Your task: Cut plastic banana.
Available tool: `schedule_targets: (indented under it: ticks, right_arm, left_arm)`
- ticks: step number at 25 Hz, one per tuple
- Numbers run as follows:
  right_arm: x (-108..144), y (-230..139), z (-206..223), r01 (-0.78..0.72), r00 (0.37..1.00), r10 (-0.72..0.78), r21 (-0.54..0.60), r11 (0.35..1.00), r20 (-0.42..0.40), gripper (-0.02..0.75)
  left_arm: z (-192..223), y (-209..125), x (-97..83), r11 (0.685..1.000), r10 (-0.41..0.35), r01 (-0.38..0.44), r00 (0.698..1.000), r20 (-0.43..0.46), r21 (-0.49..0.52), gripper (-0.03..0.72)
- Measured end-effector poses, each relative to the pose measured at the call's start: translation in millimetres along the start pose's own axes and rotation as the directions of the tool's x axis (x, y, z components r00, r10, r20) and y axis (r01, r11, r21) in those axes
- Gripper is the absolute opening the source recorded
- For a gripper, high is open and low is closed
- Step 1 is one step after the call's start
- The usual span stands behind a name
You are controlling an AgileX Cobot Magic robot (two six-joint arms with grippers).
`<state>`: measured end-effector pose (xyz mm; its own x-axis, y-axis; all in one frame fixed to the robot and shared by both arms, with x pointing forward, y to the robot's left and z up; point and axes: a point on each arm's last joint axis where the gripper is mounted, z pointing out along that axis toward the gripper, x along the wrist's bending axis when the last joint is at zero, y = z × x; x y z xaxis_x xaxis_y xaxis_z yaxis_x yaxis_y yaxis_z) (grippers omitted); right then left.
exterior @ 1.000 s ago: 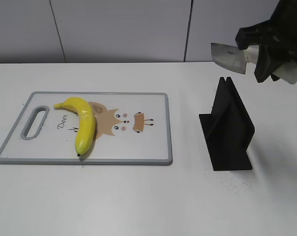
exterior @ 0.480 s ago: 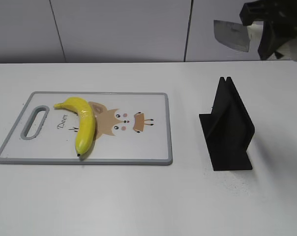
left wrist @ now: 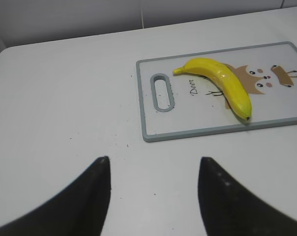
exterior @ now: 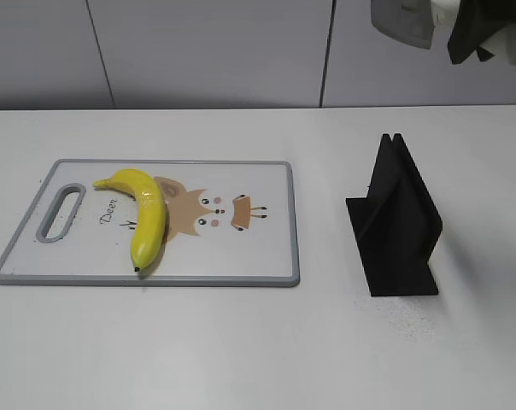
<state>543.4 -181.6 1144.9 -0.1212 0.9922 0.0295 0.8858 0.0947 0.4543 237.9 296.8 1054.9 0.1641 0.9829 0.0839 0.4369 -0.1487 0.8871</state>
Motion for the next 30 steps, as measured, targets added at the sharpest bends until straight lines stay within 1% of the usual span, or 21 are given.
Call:
schedule_targets:
  ticks: [7,10,15,17,19,22,24,26,28,30]
  right_arm:
    - [0,0,0,0.026,1.0,-0.026,-0.001,1.0,0.004,0.183]
    - [0,0,0,0.053,0.999,-0.053,-0.001,0.999,0.004,0.183]
    - [1,0,0,0.219,0.976,-0.219,0.001,0.976,-0.013,0.183]
    - [2,-1,0,0.281,0.96,-0.281,0.0,0.96,-0.023,0.183]
    - [2,0,0,0.342,0.939,-0.342,-0.009,0.94,-0.024,0.183]
    - [5,3,-1,0.437,0.898,-0.439,-0.056,0.898,-0.04,0.183]
    - [10,5,-1,0.496,0.862,-0.503,-0.096,0.863,-0.068,0.183]
    - [15,5,3,0.549,0.82,-0.562,-0.123,0.826,-0.111,0.183]
    - [20,6,9,0.585,0.788,-0.599,-0.127,0.801,-0.141,0.183]
    - [22,7,19,0.62,0.76,-0.631,-0.117,0.776,-0.156,0.183]
  left_arm:
    - [0,0,0.0,1.0,0.0,0.0,1.0,0.0,0.0,0.5]
    - [0,0,0.0,1.0,0.0,0.0,1.0,0.0,0.0,0.492]
    - [4,2,-0.1,0.999,0.032,-0.032,0.999,0.009,0.022,0.492]
    - [6,6,0.2,0.998,0.051,-0.051,0.999,0.016,0.034,0.492]
    - [7,15,1.1,0.997,0.08,-0.08,0.997,0.014,0.008,0.492]
    - [8,35,2.8,0.99,0.138,-0.138,0.99,0.011,-0.035,0.494]
    - [13,47,3.8,0.988,0.153,-0.153,0.988,0.023,-0.024,0.505]
    - [19,61,4.1,0.989,0.147,-0.147,0.988,0.046,-0.004,0.531]
    - [28,74,4.6,0.989,0.143,-0.146,0.987,0.076,0.033,0.557]
    - [36,89,5.5,0.985,0.157,-0.163,0.983,0.098,0.055,0.575]
